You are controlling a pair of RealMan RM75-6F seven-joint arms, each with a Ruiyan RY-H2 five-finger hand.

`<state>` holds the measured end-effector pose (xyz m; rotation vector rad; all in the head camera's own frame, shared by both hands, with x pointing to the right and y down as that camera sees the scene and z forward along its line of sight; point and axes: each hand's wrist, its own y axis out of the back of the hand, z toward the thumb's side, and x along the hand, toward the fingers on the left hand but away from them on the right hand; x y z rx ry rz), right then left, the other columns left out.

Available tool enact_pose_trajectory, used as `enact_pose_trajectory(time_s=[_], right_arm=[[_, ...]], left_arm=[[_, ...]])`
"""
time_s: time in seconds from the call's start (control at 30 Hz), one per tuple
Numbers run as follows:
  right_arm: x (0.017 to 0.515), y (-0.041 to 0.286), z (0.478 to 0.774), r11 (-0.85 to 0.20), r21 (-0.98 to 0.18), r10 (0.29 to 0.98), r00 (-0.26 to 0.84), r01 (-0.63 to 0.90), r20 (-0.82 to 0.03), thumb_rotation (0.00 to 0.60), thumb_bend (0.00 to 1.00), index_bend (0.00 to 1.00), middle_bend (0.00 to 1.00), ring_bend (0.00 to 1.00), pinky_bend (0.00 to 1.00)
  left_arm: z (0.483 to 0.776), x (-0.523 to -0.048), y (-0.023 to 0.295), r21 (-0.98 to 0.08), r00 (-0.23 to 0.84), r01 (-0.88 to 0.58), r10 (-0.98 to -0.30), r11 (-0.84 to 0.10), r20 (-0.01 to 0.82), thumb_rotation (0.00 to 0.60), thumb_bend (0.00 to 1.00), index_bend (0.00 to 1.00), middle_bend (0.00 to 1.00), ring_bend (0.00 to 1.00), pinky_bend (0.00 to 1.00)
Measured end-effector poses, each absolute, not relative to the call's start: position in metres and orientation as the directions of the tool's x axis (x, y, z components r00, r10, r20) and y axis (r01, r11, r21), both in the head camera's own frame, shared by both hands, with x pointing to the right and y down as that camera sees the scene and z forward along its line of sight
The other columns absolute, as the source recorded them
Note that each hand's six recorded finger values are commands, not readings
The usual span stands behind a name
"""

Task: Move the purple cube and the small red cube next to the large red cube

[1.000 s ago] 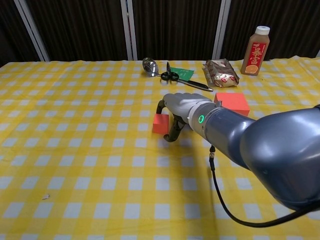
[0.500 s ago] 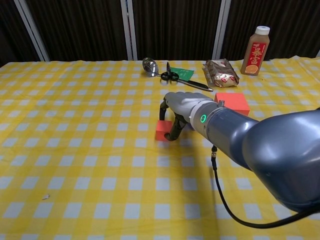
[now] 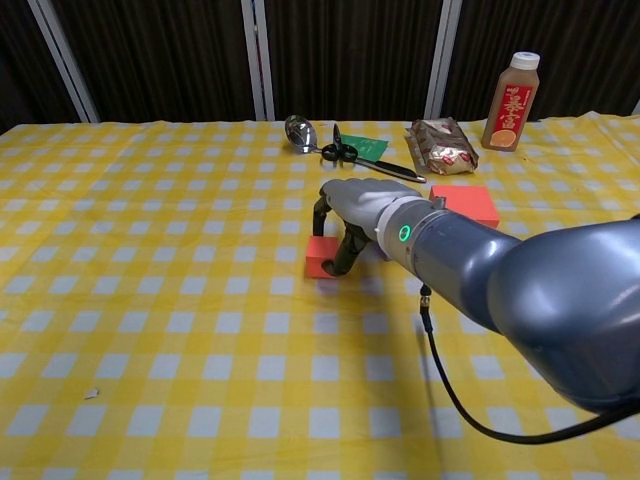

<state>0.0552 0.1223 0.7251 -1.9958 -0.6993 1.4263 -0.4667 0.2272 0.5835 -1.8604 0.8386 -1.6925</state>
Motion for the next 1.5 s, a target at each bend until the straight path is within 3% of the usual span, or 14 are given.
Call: enact_pose_trajectory(time_s=[0.37, 1.5], right_arm=[[0.062, 0.108, 0.730, -0.657, -0.753, 0.713, 0.341, 0.019, -0.613, 0.600, 0.47, 0.49, 0.03, 0.00, 0.00], [0.107, 0.085, 0.741, -0.639, -0.768, 0.737, 0.264, -0.026, -0.622, 0.600, 0.47, 0.49, 0.03, 0.00, 0.00]], left_arm=[[0.585, -0.467, 0.227, -0.706, 0.036, -0.118, -0.713, -0.699, 0.700, 0.600, 0.04, 0.00, 0.00, 0.00, 0.06], [0.585, -0.466, 0.229, -0.696, 0.038, -0.116, -0.703, -0.709, 0.710, 0.600, 0.04, 0.00, 0.00, 0.00, 0.07]])
